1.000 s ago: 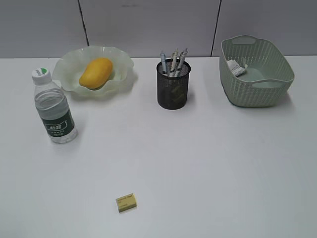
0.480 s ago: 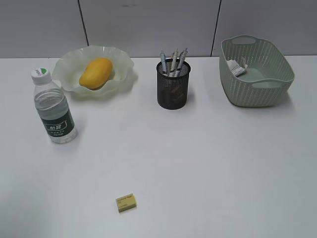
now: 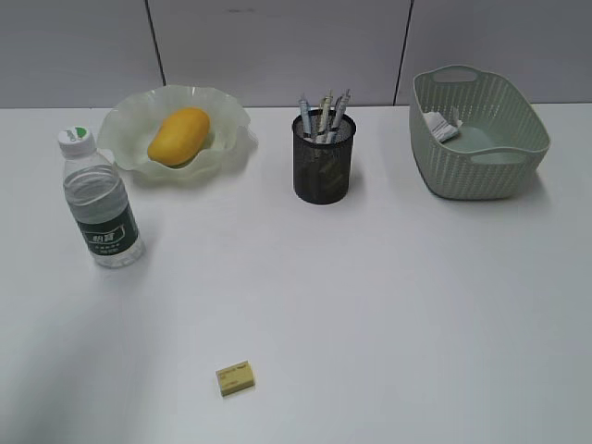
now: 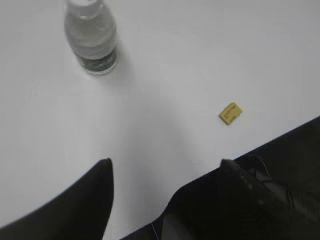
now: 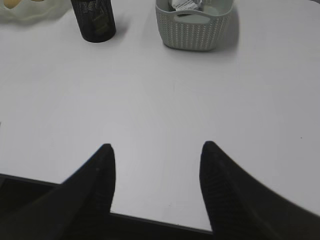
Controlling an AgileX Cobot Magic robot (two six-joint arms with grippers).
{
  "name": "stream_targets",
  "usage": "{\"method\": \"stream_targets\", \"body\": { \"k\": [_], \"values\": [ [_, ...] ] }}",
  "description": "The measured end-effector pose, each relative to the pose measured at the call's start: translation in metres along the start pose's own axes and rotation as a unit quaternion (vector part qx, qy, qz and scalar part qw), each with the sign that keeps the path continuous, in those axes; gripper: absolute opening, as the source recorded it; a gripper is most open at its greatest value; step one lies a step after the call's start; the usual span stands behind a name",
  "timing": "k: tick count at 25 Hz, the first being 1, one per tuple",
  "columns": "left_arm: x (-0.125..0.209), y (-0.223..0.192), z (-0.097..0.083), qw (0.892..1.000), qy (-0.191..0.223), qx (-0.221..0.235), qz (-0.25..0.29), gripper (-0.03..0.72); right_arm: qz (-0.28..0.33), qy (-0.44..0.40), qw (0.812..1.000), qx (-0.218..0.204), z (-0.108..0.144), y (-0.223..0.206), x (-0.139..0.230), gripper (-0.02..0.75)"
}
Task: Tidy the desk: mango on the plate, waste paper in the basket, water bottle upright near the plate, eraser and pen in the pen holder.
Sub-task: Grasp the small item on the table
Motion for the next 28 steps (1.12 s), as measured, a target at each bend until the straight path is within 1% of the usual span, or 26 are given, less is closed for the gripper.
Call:
{"method": "stream_targets", "body": {
  "k": [3,6,8,10,14,17,20,24,28],
  "values": [
    [-0.014,-0.019,-0.015,0.998,-0.046,0.014,0.035,0.498,0.0,0.0,1.0,0.0,0.0,0.0,0.0,0.436],
    [-0.02,-0.047,-0.031,0.991,-0.105,0.012,0.084,0.493,0.0,0.0,1.0,0.0,0.0,0.0,0.0,0.436],
    [-0.021,-0.066,-0.042,0.983,-0.145,0.006,0.115,0.486,0.0,0.0,1.0,0.0,0.0,0.0,0.0,0.436],
    [-0.018,-0.085,-0.055,0.972,-0.184,0.003,0.147,0.475,0.0,0.0,1.0,0.0,0.0,0.0,0.0,0.436],
    [-0.004,-0.118,-0.077,0.949,-0.241,0.007,0.203,0.47,0.0,0.0,1.0,0.0,0.0,0.0,0.0,0.436],
    [0.005,-0.139,-0.091,0.934,-0.272,0.014,0.232,0.47,0.0,0.0,1.0,0.0,0.0,0.0,0.0,0.436],
    [0.008,-0.16,-0.1,0.928,-0.285,0.031,0.236,0.47,-0.001,0.0,1.0,0.0,0.0,0.0,0.0,0.436],
    [0.0,-0.184,-0.11,0.922,-0.327,0.04,0.202,0.47,-0.001,0.0,1.0,0.0,0.0,0.0,0.0,0.435],
    [0.0,-0.206,-0.112,0.918,-0.343,0.04,0.197,0.47,-0.001,0.0,1.0,0.0,0.0,0.0,0.0,0.435]
  ]
}}
Point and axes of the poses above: a point on each arm's last joint axis where the gripper is mounted, y pointing back along that axis away from the gripper, z along the wrist's bending axis when the last joint is at zero, x = y × z, the point moved 7 cm from there along -y, pointing out along that axis toward the gripper, and after that the axes turned 3 degrees about y, right-handed, at the moved point
